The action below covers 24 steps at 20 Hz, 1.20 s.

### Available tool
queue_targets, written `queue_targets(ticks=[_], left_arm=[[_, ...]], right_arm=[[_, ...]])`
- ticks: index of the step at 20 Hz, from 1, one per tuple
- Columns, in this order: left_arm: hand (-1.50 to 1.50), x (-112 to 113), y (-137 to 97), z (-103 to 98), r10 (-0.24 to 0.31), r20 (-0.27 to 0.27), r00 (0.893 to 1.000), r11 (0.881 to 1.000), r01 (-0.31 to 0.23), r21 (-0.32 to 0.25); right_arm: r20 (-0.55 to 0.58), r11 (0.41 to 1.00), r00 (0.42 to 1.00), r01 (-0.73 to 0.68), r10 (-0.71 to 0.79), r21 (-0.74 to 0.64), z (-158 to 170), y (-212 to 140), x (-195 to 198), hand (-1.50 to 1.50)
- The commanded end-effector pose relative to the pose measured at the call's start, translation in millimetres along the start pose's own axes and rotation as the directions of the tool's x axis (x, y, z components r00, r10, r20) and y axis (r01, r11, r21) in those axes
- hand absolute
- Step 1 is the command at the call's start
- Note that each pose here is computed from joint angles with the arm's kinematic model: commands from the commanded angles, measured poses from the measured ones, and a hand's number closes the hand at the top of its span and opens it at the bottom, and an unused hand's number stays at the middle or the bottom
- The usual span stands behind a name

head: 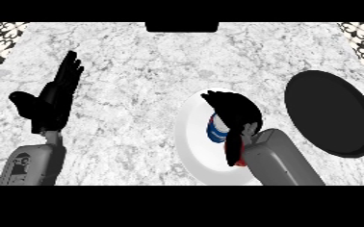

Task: Pick the can from the plate and place it in the pan

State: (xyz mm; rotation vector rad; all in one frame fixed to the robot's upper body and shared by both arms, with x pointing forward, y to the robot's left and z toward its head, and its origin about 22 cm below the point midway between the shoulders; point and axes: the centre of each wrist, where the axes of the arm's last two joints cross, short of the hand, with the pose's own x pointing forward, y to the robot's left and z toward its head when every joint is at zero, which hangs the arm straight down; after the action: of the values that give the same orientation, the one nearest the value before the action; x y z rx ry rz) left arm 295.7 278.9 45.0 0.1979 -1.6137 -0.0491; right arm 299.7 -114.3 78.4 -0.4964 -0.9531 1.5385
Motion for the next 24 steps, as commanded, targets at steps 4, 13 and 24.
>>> queue_targets(ticks=[4, 13, 24], left_arm=[[0.0, 4, -4, 11, -0.002, 0.016, 1.0, 1.0, 0.002, -0.012], [0.0, -2, -14, 10, 0.008, 0.017, 1.0, 1.0, -0.008, 0.008], [0.0, 6, 1, -13, -0.011, 0.007, 1.0, 1.0, 0.011, 0.006]], right_arm=[[0.125, 0.998, 0.991, -0.05, 0.045, 0.039, -8, -8, -11, 1.5], [0.14, 0.997, 0.987, -0.079, 0.079, -0.007, 1, 17, -10, 1.5], [-0.398, 0.834, 0.821, 0.161, -0.41, -0.527, -8, -5, 38, 1.5]])
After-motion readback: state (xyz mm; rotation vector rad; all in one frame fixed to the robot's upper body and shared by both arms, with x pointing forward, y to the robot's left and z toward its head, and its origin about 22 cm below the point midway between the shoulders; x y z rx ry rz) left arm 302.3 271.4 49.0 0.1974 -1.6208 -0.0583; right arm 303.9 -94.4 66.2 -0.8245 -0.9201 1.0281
